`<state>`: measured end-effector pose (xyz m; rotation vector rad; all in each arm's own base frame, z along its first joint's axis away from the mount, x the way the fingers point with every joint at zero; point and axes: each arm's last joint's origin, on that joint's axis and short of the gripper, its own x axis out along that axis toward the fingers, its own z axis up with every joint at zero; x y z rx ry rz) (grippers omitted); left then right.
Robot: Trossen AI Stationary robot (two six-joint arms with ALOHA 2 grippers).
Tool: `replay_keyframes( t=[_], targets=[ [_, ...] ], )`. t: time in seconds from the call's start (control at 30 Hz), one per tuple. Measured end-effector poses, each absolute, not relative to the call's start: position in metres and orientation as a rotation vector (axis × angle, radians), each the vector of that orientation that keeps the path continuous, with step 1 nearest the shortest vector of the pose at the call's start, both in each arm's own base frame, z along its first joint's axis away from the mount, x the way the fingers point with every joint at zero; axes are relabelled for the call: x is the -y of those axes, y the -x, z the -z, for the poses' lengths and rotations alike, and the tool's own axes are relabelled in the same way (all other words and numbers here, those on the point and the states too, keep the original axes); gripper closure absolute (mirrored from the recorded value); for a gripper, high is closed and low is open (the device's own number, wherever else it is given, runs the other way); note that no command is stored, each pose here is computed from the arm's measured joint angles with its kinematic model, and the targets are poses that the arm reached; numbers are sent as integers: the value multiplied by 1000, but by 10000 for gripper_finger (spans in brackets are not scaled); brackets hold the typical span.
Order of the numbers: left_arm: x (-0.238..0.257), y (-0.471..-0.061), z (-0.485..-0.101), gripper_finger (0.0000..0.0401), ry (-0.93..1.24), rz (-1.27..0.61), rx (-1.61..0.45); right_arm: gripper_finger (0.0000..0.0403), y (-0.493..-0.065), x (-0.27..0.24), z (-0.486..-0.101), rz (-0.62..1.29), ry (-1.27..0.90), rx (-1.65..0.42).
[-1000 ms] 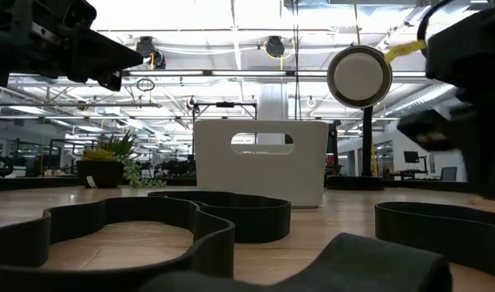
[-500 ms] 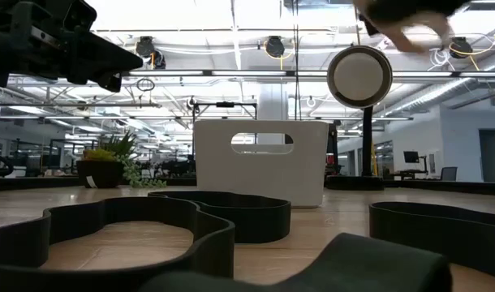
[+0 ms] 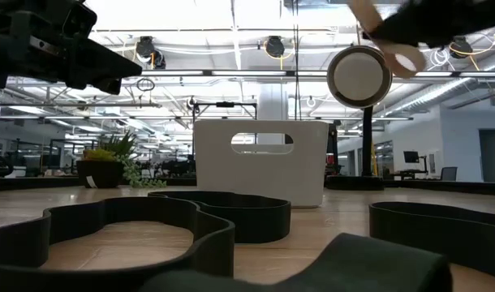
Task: Pick and place rubber bands into bin
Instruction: Put the light brown rubber band into the bin
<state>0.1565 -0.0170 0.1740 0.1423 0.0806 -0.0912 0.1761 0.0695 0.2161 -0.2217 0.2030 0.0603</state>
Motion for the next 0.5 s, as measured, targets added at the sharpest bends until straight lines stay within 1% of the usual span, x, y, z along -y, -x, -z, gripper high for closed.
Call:
replay_keyframes(
  t=[0.13,0.3,0.5],
  targets=[
    [17,-157,-174,366,-157,83,-80,397,-159,-59,-201,18,188,-118],
    [16,-157,-174,366,-159,72,-81,397,-143,-51,-187,43,145,-25],
    [16,-157,-174,366,-159,66,-81,399,-135,-42,-178,155,129,-32]
  ],
)
